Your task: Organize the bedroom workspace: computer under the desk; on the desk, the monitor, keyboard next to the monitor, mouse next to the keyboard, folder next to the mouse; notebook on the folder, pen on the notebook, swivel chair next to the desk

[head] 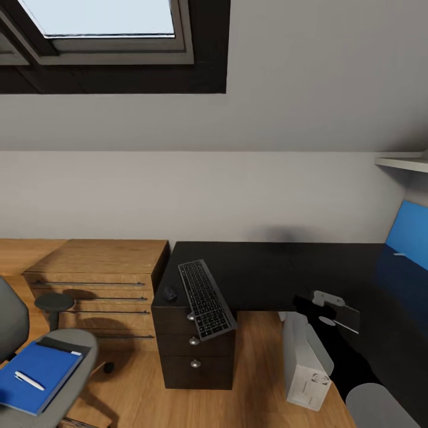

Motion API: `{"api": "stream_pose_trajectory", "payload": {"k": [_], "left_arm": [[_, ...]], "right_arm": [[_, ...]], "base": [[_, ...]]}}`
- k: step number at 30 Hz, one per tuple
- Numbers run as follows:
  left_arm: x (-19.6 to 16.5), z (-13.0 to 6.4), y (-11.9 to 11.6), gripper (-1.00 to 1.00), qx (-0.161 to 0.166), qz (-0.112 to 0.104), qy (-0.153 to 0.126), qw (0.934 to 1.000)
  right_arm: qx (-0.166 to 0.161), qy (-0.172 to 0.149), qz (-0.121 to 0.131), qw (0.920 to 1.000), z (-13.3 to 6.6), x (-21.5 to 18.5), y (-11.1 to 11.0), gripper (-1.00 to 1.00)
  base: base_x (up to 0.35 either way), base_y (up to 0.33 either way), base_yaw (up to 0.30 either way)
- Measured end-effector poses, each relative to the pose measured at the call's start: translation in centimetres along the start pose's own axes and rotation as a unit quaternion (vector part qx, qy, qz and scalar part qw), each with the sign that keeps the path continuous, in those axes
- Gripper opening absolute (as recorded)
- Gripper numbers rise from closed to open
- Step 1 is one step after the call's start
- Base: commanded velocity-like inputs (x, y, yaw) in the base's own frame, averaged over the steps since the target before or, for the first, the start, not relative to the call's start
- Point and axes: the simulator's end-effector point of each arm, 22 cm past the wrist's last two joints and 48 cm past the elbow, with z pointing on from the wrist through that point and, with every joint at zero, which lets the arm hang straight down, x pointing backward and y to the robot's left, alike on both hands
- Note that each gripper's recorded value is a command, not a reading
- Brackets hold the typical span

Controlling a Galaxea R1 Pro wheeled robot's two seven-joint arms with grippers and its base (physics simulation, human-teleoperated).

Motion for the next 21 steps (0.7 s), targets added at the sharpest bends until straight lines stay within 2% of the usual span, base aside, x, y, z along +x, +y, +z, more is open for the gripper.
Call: {"api": "stream_pose_trajectory", "payload": {"k": [4, 10, 11, 14, 15, 17, 18, 21], "left_arm": [[0.1, 0.0, 0.2, 1.0, -0.002, 0.002, 0.001, 1.0], [0.2, 0.0, 0.4, 1.0, -0.003, 0.003, 0.002, 1.0], [0.2, 0.0, 0.4, 1.0, -0.004, 0.003, 0.002, 1.0], [0.2, 0.0, 0.4, 1.0, -0.004, 0.003, 0.002, 1.0], [0.2, 0.0, 0.4, 1.0, -0.004, 0.003, 0.002, 1.0], [0.2, 0.0, 0.4, 1.0, -0.003, 0.003, 0.001, 1.0], [0.2, 0.0, 0.4, 1.0, -0.003, 0.004, 0.001, 1.0], [0.2, 0.0, 0.4, 1.0, -0.003, 0.004, 0.001, 1.0]], "right_arm": [[0.0, 0.0, 0.0, 1.0, 0.0, 0.0, 0.0, 1.0], [0.003, -0.002, -0.006, 1.0, 0.1, -0.1, -0.4, 1.0], [0.015, -0.01, -0.03, 0.9994, 0.5, -0.6, -2.3, 1.0], [0.023, -0.006, -0.038, 0.999, 0.8, -0.3, -3.5, 1.0], [0.032, -0.004, -0.044, 0.9985, 1.1, -0.2, -4.7, 1.0], [0.04, 0.0, -0.048, 0.998, 1.3, 0.2, -5.8, 1.0], [0.054, -0.008, -0.046, 0.9975, 1.8, 1.1, -7.5, 1.0], [0.072, -0.001, -0.053, 0.996, 2.2, 2.8, -9.7, 1.0]], "base": [[0.021, -0.017, 0.002], [0.177, -0.165, 0.0], [0.051, -0.055, 0.0], [0.044, -0.025, 0.0], [0.149, -0.006, 0.0], [0.187, -0.002, 0.0], [0.104, -0.001, 0.0], [0.049, 0.0, 0.0]]}}
